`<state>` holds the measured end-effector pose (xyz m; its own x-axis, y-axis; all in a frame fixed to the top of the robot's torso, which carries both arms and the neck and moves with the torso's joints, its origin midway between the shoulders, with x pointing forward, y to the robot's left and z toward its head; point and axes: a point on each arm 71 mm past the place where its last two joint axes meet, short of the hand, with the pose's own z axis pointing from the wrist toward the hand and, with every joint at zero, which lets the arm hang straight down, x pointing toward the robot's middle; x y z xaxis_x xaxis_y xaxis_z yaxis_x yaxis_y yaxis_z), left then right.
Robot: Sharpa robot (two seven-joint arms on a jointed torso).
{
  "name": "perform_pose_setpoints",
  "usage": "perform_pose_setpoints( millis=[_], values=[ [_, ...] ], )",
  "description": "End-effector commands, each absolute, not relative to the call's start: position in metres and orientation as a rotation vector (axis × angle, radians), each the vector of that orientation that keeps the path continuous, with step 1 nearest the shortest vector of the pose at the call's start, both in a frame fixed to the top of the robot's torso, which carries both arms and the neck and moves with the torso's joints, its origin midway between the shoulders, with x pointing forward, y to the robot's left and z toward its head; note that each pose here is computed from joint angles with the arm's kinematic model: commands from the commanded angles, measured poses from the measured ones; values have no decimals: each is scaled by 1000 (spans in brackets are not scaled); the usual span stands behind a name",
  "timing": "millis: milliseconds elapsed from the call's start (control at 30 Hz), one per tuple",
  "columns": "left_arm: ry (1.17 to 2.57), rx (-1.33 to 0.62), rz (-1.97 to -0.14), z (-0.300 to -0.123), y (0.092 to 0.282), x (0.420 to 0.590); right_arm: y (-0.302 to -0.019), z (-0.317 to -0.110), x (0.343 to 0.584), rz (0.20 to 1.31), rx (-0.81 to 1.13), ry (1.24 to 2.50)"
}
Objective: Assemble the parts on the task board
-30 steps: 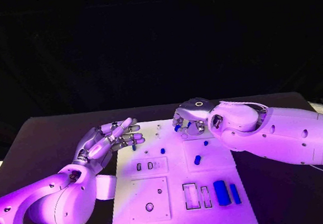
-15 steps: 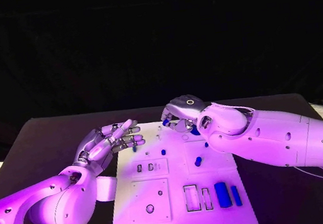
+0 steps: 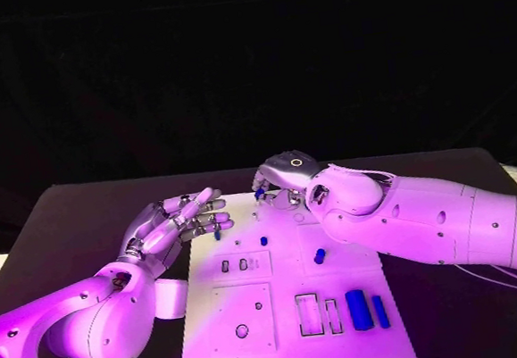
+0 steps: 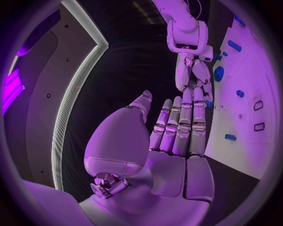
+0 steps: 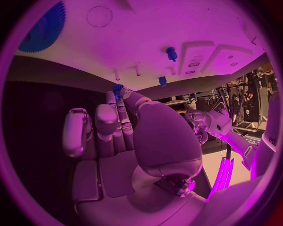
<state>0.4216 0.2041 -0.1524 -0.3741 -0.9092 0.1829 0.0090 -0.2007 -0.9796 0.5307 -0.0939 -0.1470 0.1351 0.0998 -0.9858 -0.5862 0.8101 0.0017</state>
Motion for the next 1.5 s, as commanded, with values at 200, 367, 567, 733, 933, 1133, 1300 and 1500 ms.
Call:
perform_pose_setpoints(
  millis=[200,367,567,733,933,1133,1300,1500],
  values=[
    [1345,-1101,-1693,-149,202,421,-90,-152,533,489,-468,1401],
    [1344,-1100,-1694,-148,202,421,-87,-154,533,486,-477,1419],
    [1344,-1099,-1695,-148,202,421,-86,-157,535,469,-476,1435],
    [1343,-1097,-1697,-147,201,421,-83,-159,537,454,-474,1444],
    [1344,-1095,-1701,-147,201,421,-78,-160,538,426,-473,1437],
    [1345,-1095,-1703,-146,201,421,-76,-159,538,409,-464,1424],
    [1347,-1095,-1705,-146,201,421,-75,-161,539,407,-468,1440],
    [1348,-1095,-1704,-147,201,421,-77,-160,539,413,-456,1435]
  ],
)
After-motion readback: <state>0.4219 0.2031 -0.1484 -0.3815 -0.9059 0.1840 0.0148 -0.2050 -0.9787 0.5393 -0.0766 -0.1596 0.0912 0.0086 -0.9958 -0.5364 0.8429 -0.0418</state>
